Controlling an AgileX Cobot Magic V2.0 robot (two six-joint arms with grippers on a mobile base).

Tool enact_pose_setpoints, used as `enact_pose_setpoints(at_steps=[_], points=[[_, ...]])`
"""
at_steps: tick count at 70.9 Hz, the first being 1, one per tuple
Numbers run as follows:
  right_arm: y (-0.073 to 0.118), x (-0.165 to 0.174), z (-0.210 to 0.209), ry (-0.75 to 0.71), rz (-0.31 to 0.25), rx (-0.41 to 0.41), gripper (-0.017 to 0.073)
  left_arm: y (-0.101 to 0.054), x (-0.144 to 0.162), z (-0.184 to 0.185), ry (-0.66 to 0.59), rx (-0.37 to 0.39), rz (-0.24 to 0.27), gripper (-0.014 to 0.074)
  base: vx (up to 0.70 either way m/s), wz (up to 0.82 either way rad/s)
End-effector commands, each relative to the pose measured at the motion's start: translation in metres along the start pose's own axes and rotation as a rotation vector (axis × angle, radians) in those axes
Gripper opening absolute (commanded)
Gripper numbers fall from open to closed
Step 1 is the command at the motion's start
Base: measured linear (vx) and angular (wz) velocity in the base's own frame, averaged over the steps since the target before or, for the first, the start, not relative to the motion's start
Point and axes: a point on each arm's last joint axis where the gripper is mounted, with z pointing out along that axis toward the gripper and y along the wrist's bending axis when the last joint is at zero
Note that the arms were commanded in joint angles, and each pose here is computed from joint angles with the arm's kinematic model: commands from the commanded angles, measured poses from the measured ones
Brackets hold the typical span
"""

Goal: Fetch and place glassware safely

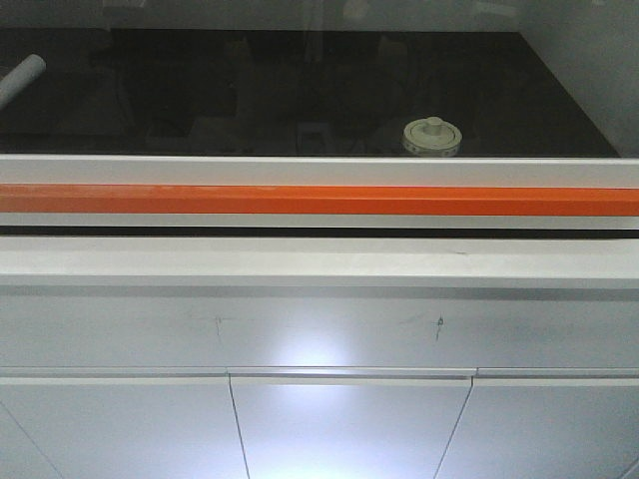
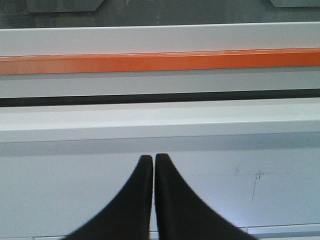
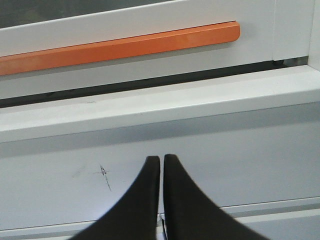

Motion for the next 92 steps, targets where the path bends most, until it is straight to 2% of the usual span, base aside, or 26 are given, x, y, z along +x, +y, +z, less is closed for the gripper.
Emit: enact_pose_setpoints(at_steps=[1,10,17,25,35,39,43,51,57,68,77,82,92], points=[[0.000,-0.003,0.000,-0.090,-0.018,-0.001,-0.0003,0.000,0.002,0.001,-0.059,0.006,-0.011,-0.0007,0.00,0.00],[0.000,-0.008,0.000,-0.143,-0.019,-0.005,-0.0003,0.000,0.001,0.000,-0.072,0.007,-0.021,-0.0007,0.00,0.00],[0.001,-0.014,-0.001,-0.208,0.004,-0.011,-0.0003,0.000,-0.003,0.000,-0.117,0.010,-0.078,-0.0007,0.00,0.00],[0.002,-0.028,-0.006,-0.351,0.013,-0.022,-0.0003,0.001,-0.020,-0.003,-0.248,0.007,-0.152,-0.0007,0.00,0.00],[0.004,-0.059,-0.019,-0.534,0.010,-0.036,-0.0003,0.004,-0.059,-0.016,-0.468,0.001,-0.164,-0.0007,0.00,0.00],[0.006,-0.077,-0.027,-0.590,0.000,-0.040,-0.0003,0.004,-0.081,-0.024,-0.538,0.002,-0.151,-0.0007,0.00,0.00],[0.009,-0.099,-0.038,-0.646,-0.036,-0.041,-0.0003,0.004,-0.104,-0.032,-0.585,0.002,-0.117,-0.0007,0.00,0.00],[0.015,-0.139,-0.052,-0.691,-0.131,-0.030,-0.0003,0.002,-0.154,-0.040,-0.626,-0.004,-0.007,-0.0007,0.00,0.00],[0.018,-0.172,-0.056,-0.710,-0.164,-0.023,-0.0003,0.001,-0.190,-0.036,-0.619,-0.013,0.061,-0.0007,0.00,0.00],[0.023,-0.221,-0.045,-0.713,-0.158,-0.027,-0.0003,0.001,-0.241,-0.004,-0.581,-0.011,0.062,-0.0007,0.00,0.00],[0.027,-0.243,-0.025,-0.769,-0.162,-0.044,-0.0003,0.001,-0.264,0.028,-0.540,-0.009,0.061,-0.0007,0.00,0.00],[0.028,-0.249,-0.007,-0.786,-0.159,-0.055,-0.0003,0.001,-0.271,0.047,-0.509,-0.009,0.067,-0.0007,0.00,0.00],[0.025,-0.238,0.039,-0.618,-0.116,-0.047,-0.0003,0.001,-0.278,0.076,-0.460,-0.007,0.068,-0.0007,0.00,0.00]])
